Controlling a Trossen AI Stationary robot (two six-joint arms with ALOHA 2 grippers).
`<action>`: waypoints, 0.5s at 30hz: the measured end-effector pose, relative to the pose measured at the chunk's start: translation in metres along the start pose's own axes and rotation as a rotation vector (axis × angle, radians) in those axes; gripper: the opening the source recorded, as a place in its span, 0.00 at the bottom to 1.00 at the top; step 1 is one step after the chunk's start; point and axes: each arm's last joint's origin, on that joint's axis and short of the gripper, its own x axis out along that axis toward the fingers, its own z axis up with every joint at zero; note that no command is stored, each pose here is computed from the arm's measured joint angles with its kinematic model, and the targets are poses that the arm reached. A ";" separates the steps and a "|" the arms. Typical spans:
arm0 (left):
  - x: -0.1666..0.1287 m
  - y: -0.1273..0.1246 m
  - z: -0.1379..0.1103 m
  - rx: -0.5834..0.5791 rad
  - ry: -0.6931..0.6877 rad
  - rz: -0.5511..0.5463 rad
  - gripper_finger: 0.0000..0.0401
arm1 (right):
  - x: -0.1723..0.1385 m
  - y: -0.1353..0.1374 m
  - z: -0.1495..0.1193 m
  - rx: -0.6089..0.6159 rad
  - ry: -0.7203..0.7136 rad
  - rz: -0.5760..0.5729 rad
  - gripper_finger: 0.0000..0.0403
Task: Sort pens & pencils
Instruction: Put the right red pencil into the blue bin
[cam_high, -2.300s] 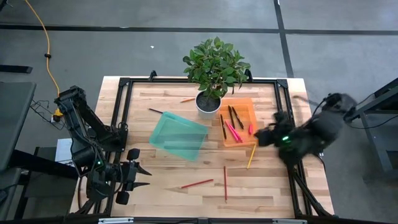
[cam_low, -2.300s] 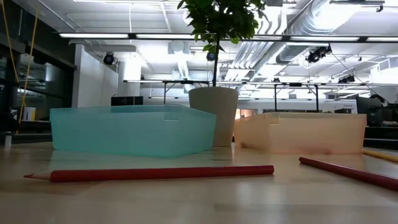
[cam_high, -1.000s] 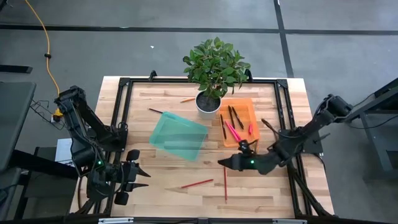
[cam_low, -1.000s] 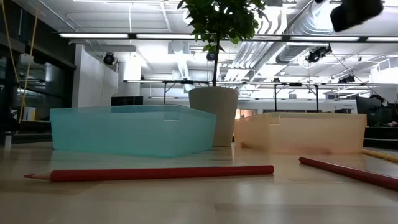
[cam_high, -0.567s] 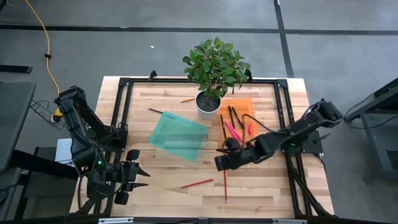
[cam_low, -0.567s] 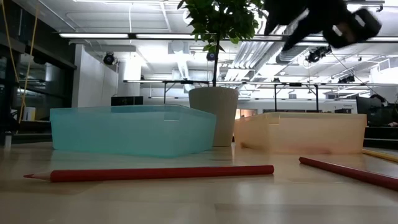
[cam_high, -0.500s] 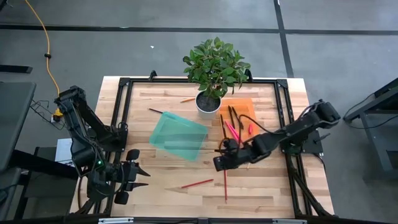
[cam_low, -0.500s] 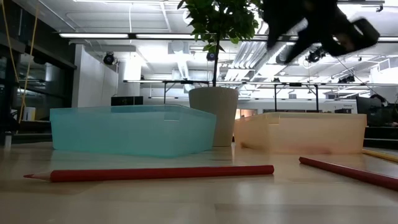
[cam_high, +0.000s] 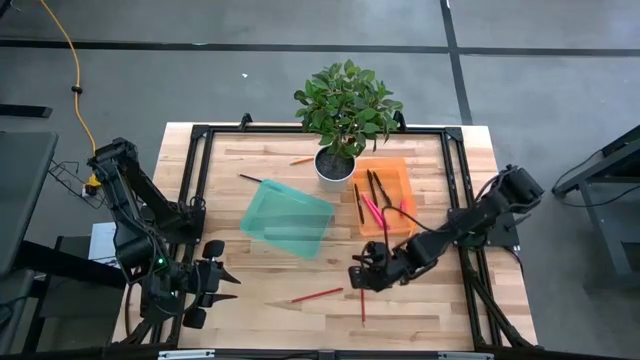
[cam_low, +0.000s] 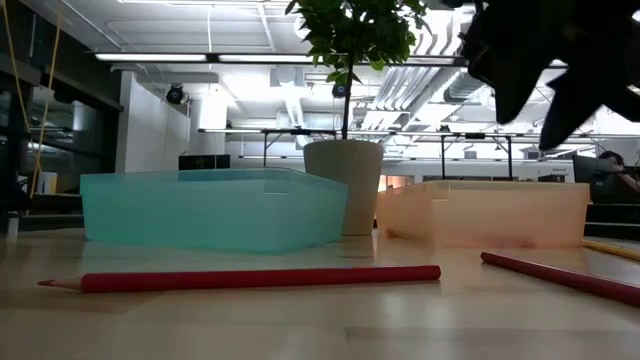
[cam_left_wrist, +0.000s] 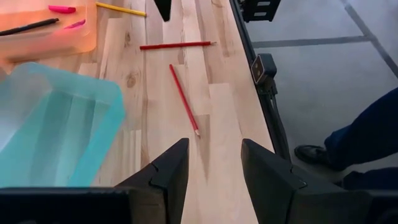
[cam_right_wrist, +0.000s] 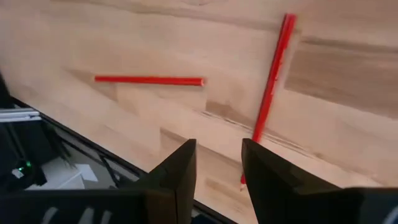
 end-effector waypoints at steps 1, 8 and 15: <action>0.000 0.000 0.000 0.001 0.000 0.000 0.33 | 0.004 0.000 -0.002 0.009 0.005 -0.001 0.29; 0.000 0.000 0.000 0.003 0.002 0.002 0.33 | 0.021 0.008 -0.010 -0.022 0.042 -0.112 0.29; 0.000 0.000 0.000 0.005 0.004 0.003 0.33 | 0.035 0.027 -0.012 -0.060 0.054 -0.248 0.29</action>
